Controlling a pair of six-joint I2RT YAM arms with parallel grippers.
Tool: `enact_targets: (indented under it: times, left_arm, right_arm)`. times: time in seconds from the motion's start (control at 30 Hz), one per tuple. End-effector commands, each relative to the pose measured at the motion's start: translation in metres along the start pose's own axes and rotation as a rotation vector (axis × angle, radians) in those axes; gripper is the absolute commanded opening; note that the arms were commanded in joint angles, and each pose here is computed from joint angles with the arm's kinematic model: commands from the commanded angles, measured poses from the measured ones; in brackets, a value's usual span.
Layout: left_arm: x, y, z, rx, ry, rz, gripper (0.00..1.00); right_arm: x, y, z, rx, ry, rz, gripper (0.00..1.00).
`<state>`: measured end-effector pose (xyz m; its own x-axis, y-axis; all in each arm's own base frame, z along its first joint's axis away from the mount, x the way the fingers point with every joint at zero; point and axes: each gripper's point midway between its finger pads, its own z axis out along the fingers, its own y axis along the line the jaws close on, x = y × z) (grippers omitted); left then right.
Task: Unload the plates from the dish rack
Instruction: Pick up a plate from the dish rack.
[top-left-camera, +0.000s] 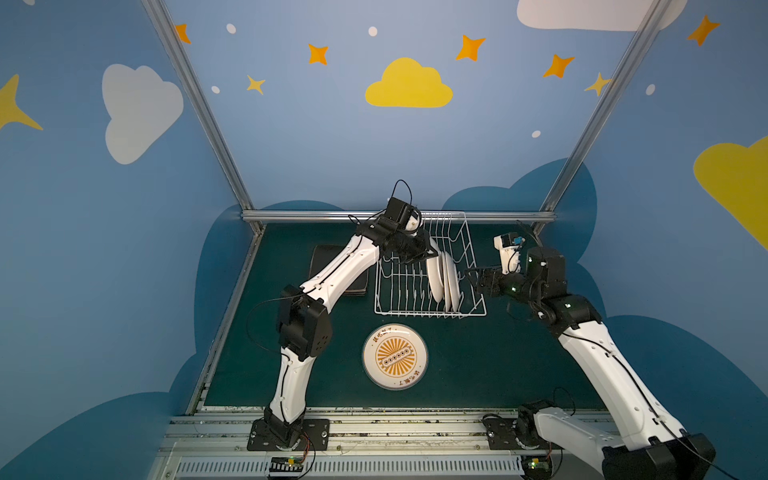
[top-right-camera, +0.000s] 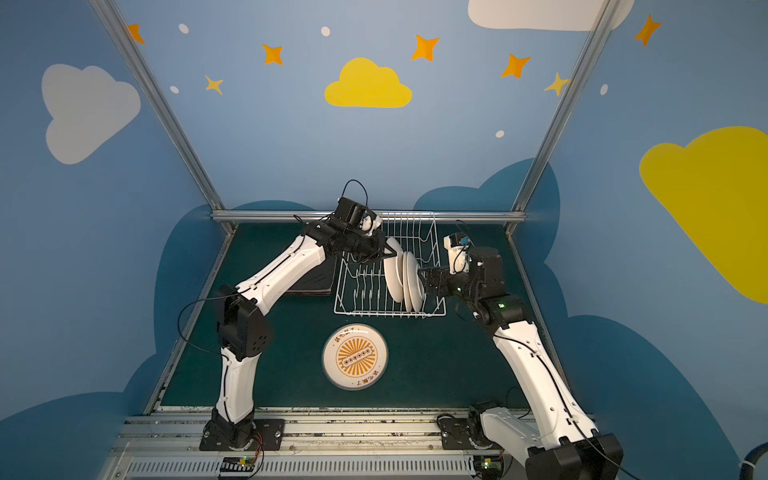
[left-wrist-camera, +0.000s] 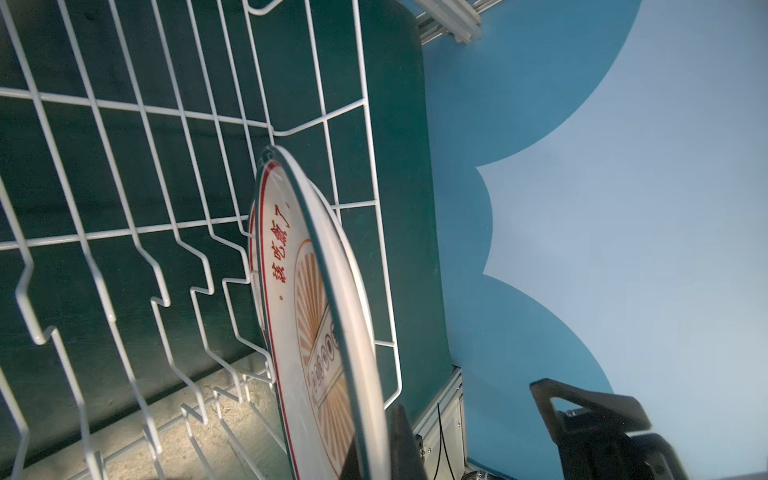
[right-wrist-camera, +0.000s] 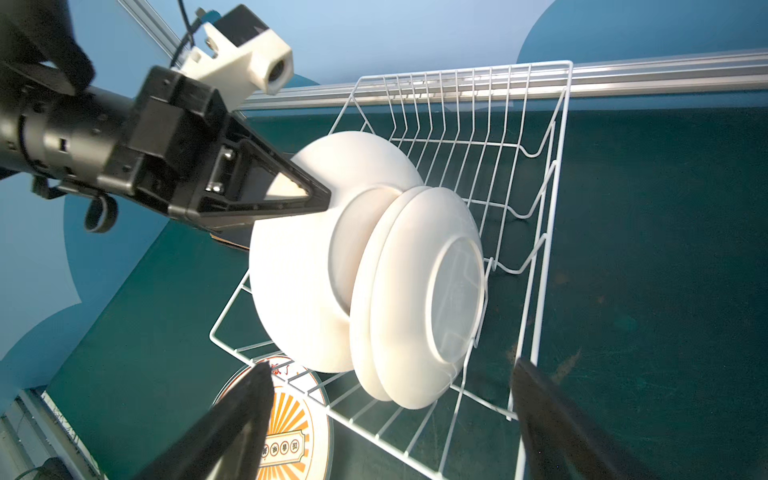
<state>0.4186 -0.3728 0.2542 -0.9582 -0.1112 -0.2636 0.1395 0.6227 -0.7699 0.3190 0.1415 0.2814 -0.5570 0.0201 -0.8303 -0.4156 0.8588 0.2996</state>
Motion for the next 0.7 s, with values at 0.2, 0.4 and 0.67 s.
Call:
enact_targets:
  times: [0.2, 0.4, 0.67]
  left_arm:
    - [-0.015, -0.011, -0.044, -0.048, -0.121, 0.106, 0.03]
    - [-0.02, -0.019, -0.059, -0.06, -0.159, 0.146, 0.03]
    - [-0.026, -0.036, -0.076, -0.024, -0.203, 0.191, 0.03]
  right_arm:
    - [-0.009, 0.0, -0.009, 0.014, -0.043, 0.021, 0.89]
    - [-0.013, -0.001, -0.009, 0.025, -0.044, 0.047, 0.92]
    - [-0.018, -0.002, -0.01, 0.034, -0.053, 0.077, 0.91]
